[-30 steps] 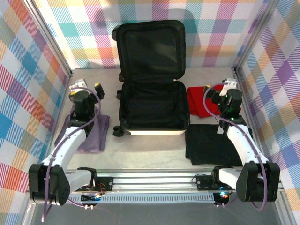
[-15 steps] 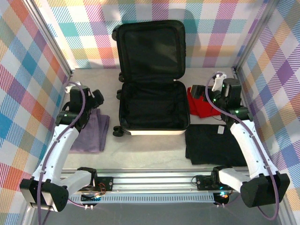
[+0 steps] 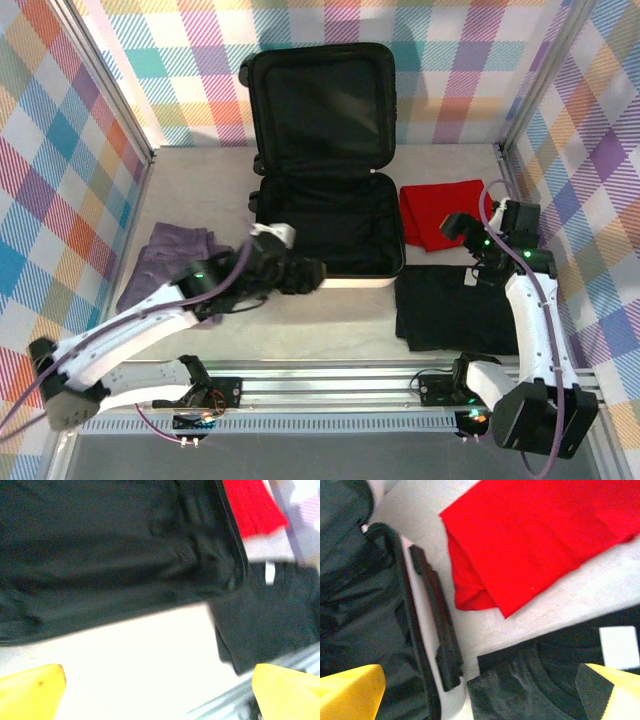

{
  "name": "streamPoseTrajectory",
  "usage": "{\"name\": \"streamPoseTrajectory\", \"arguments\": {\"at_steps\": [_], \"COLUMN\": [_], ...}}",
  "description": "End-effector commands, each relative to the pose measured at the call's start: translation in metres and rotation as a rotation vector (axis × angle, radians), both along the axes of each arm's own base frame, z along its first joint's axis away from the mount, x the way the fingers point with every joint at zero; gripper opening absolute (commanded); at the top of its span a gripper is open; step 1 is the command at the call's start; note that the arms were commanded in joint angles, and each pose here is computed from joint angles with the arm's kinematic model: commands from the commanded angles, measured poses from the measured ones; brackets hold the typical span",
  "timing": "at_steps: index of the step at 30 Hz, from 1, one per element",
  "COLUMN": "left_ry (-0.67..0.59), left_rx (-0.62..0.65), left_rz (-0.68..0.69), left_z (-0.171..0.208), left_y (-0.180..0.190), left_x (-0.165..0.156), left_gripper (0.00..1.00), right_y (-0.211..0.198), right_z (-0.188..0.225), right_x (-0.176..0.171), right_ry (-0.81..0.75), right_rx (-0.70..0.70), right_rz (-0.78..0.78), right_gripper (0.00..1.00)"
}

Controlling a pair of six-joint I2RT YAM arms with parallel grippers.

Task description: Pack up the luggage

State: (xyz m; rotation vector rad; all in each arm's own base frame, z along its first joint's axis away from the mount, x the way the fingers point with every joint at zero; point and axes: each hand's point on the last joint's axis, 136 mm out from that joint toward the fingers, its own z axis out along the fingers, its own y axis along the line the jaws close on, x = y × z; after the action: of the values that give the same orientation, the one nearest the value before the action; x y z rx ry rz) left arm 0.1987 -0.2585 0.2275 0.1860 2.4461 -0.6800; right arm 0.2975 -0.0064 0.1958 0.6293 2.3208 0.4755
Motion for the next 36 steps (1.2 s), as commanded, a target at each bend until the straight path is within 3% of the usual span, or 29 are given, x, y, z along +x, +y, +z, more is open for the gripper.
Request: {"name": "streamPoseTrajectory", "arguments": {"at_steps": [1,13,21,36], "left_ry": [0.057,0.269,0.385,0.382], "left_rx": [0.009,0.046,0.060,0.112], "left_rz": [-0.080,-0.338,-0.340,-0.313], "left_z": [-0.013,-0.080,-0.125,-0.175], "left_y": [-0.056,-0.205,-0.238,-0.263], "left_x": [-0.015,-0.027,-0.039,-0.026], "left_gripper": [0.96,0.96,0.96,0.96], "right_y": [-0.015,-0.075,-0.099,-0.121], "right_z": [-0.021,-0.039,-0.055,-0.074], "right_x": [-0.010,-0.026,-0.035,-0.050], "right_ry": [0.092,0.127,0.148,0.230], "right_rx": [0.102,0.163,0.207,0.145], "right_rz": [-0.088,-0.300,-0.385,-0.447], "right_gripper": [0.99,0.99,0.99,0.99]}}
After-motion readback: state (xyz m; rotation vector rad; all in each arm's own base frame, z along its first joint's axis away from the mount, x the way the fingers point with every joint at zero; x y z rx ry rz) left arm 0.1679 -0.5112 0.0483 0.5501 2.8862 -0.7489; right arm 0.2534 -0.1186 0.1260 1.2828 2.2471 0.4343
